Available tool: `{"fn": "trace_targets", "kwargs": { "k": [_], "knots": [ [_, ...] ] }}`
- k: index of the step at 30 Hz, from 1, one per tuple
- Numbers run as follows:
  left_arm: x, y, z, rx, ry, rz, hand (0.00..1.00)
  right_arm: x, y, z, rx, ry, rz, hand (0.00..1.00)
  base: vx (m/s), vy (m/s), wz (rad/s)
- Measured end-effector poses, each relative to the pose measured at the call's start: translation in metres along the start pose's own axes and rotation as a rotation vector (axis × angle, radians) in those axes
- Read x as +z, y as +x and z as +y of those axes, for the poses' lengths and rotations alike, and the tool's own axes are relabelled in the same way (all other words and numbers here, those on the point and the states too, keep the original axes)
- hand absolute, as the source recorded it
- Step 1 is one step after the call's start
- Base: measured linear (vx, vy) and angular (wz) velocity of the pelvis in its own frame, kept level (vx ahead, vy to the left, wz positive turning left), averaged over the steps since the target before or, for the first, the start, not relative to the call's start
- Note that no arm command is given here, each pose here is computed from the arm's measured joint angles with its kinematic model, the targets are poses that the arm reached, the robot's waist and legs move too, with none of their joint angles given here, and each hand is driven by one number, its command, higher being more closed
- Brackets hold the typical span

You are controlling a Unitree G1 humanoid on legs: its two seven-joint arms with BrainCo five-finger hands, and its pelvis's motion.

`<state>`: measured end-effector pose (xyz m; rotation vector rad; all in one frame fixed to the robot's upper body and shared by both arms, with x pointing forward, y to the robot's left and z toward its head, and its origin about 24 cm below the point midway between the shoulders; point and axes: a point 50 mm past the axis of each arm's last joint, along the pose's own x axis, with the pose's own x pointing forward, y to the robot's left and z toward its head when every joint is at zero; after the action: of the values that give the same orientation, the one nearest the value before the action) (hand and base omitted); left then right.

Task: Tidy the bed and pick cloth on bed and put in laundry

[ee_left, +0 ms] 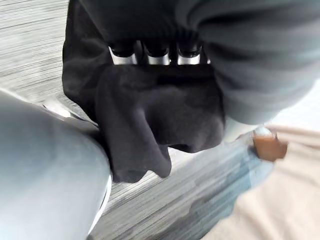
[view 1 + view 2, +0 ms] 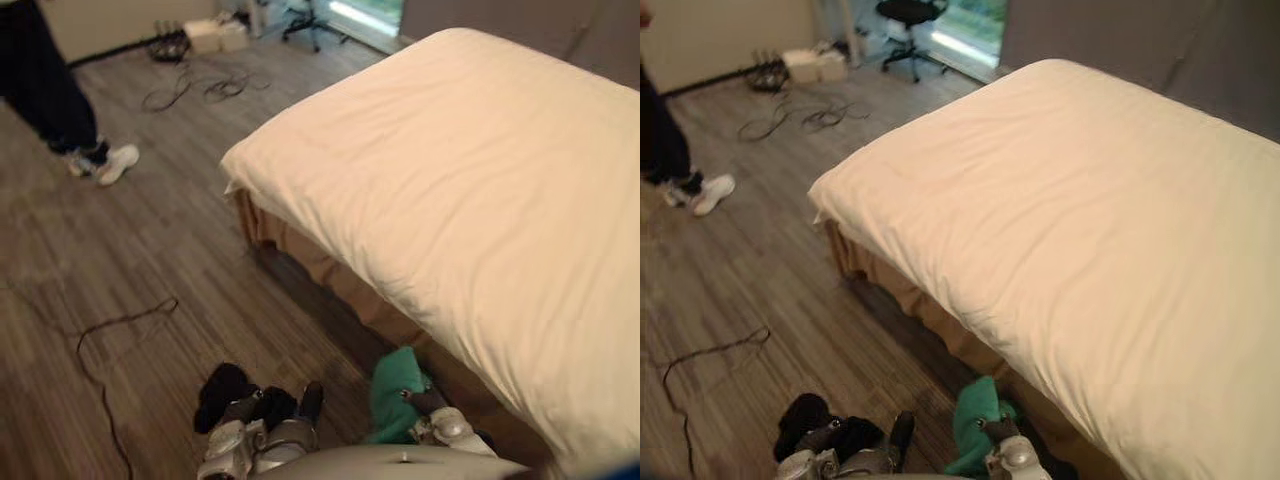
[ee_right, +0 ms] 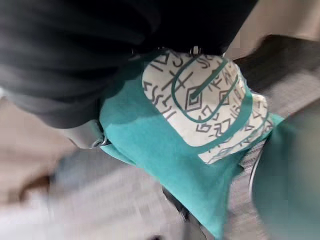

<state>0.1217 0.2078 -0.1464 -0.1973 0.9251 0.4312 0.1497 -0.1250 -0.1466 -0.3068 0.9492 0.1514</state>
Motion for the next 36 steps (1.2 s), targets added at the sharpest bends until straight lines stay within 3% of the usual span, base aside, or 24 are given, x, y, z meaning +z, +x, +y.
{"fn": "trace_targets", "kwargs": {
  "k": [9,12,15,26,28,29,36],
  "knots": [
    [0.015,0.003,-0.013,-0.014,0.119,-0.052,1.0,-0.009,0.0,-0.03,-0.112,0.077,0.03,1.0,-0.17,0.168,1.7],
    [0.009,0.003,-0.012,-0.016,0.194,-0.037,1.0,-0.028,-0.003,-0.043,-0.161,0.193,0.098,1.0,0.21,0.133,0.76],
    [0.007,0.003,-0.012,-0.046,0.286,-0.025,1.0,-0.042,-0.007,-0.041,-0.175,0.315,0.147,1.0,0.14,0.148,0.6],
    [-0.001,0.003,-0.005,-0.066,0.399,0.014,1.0,-0.042,-0.007,-0.051,-0.228,0.44,0.127,1.0,0.08,0.008,0.73],
    [0.004,0.004,-0.003,-0.074,0.437,0.001,1.0,-0.05,-0.01,-0.047,-0.224,0.454,0.149,1.0,0.05,-0.141,0.9],
    [-0.005,0.003,-0.016,-0.148,0.519,0.028,1.0,-0.086,-0.024,-0.048,-0.243,0.479,0.239,1.0,-0.02,-0.081,0.23],
    [-0.007,0.002,-0.016,-0.149,0.511,0.033,1.0,-0.094,-0.028,-0.047,-0.246,0.484,0.263,1.0,0.06,-0.041,0.1]
  ]
}}
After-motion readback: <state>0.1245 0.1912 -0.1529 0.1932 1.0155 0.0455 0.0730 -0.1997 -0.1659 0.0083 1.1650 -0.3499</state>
